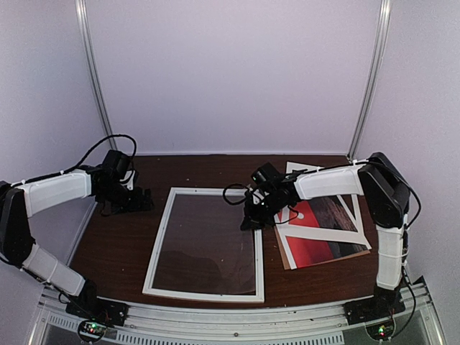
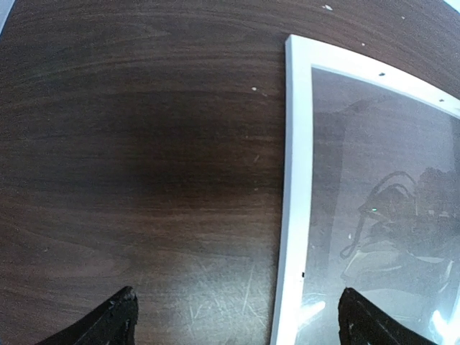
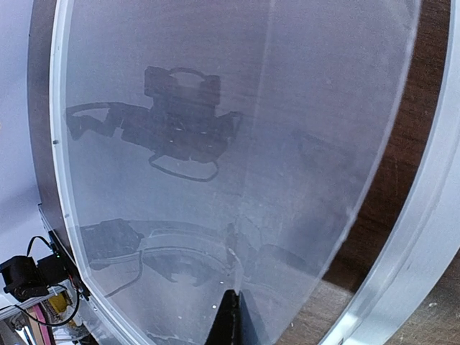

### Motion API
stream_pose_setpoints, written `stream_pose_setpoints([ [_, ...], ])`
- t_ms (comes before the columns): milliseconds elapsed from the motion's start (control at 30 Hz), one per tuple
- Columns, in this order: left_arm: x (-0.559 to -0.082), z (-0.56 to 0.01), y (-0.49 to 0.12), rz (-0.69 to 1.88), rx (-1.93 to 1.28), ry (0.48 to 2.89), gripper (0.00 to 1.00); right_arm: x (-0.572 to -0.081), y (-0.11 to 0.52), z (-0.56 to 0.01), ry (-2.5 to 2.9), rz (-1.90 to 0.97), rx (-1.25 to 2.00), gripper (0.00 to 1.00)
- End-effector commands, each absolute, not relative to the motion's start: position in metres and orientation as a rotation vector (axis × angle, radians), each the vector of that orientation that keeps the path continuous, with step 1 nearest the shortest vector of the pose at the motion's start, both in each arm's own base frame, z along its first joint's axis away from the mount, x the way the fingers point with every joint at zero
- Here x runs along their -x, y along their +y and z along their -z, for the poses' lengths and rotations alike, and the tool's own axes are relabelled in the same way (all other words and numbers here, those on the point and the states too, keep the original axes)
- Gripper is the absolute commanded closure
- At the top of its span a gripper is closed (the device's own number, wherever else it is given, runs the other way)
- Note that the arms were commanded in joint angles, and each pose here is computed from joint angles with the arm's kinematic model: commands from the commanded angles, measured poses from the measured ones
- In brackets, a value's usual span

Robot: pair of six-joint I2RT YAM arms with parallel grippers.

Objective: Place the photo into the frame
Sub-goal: Place the glass panel at the frame body.

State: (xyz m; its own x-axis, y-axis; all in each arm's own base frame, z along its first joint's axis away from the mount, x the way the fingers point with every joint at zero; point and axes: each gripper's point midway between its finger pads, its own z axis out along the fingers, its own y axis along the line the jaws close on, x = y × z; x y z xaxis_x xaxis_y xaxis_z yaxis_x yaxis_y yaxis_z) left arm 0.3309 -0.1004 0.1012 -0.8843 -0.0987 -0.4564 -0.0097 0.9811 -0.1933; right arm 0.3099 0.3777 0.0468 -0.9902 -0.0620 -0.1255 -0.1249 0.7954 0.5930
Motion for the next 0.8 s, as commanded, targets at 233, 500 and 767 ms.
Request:
stream_pose_setpoints([
  [233, -0.337, -0.115, -0.142, 0.361, 0.003, 2.586, 0.02, -0.313, 0.388, -0.047, 2.872, -0.98, 0.172, 0.96],
  [500, -0.328, -0.117, -0.192, 0.475, -0.072, 2.578, 0.02, -0.313, 0.39, -0.043, 2.876, -0.983, 0.174, 0.84],
  [767, -0.308, -0.102, -0.245, 0.594, -0.164, 2.598, 0.02, -0.313, 0.39, -0.042, 2.878, -0.981, 0.178, 0.7],
])
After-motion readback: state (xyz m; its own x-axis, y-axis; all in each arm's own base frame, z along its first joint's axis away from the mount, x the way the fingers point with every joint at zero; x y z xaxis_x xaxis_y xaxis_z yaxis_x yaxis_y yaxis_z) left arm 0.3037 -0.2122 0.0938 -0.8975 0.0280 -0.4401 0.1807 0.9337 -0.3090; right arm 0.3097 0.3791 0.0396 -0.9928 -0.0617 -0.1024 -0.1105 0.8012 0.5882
